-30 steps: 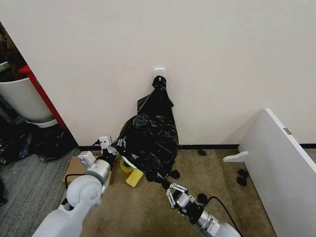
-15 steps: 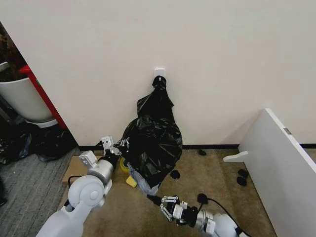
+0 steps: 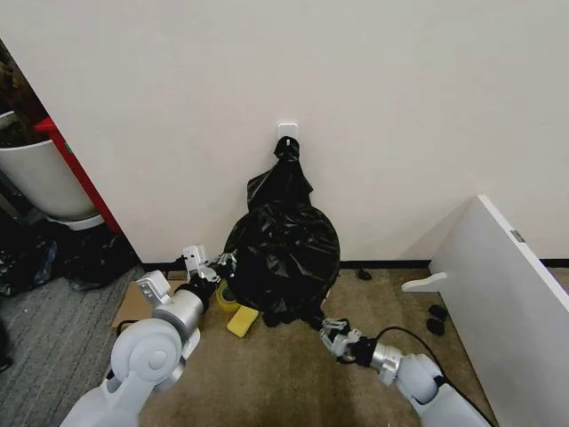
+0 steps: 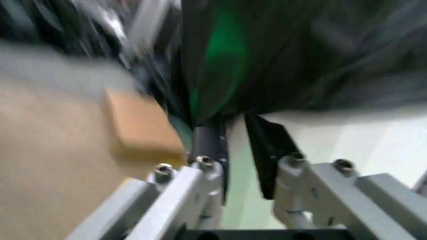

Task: Place the garbage bag over the trash bin.

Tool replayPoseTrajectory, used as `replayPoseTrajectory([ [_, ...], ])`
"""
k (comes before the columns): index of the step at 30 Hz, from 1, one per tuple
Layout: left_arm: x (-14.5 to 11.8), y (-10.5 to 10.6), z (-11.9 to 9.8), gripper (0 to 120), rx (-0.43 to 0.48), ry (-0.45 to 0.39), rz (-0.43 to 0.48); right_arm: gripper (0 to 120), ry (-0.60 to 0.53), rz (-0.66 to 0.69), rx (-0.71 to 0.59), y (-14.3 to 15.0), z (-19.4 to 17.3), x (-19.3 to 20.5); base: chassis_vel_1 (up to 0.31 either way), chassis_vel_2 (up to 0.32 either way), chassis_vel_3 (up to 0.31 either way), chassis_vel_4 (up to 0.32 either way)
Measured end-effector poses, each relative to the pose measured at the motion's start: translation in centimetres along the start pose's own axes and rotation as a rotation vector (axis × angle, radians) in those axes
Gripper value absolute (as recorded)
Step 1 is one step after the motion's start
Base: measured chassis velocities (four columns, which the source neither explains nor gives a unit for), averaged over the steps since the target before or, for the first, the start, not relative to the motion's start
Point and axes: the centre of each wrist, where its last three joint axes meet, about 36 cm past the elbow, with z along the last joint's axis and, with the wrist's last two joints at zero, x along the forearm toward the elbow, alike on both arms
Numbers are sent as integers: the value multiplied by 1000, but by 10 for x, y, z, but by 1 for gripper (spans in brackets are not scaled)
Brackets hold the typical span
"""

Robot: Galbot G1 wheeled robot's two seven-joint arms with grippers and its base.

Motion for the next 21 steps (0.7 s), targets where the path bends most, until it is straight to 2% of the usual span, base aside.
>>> replayPoseTrajectory([
  [6,-9,11,27,4,-92,-14,-17,38,-205,-221,-227,-28,-35,14,0,0,0,0],
  [7,-9,11,27,4,-92,-14,-17,38,-205,-221,-227,-28,-35,14,0,0,0,0],
  [11,-13,13,38,4,-108,-23,-18,55,-261,-261,-261,-42,-61,17,0,0,0,0],
  [13,-13,13,38,4,-101,-29,-19,65,-243,-304,-242,-51,-62,22,0,0,0,0],
  [14,-13,13,38,4,-101,-29,-19,65,-243,-304,-242,-51,-62,22,0,0,0,0],
  [17,-15,13,35,4,-88,-41,-19,76,-168,-360,-214,-55,-49,37,0,0,0,0],
  [21,-15,15,26,3,-66,-61,-22,90,-48,-429,-95,-67,-32,53,0,0,0,0],
])
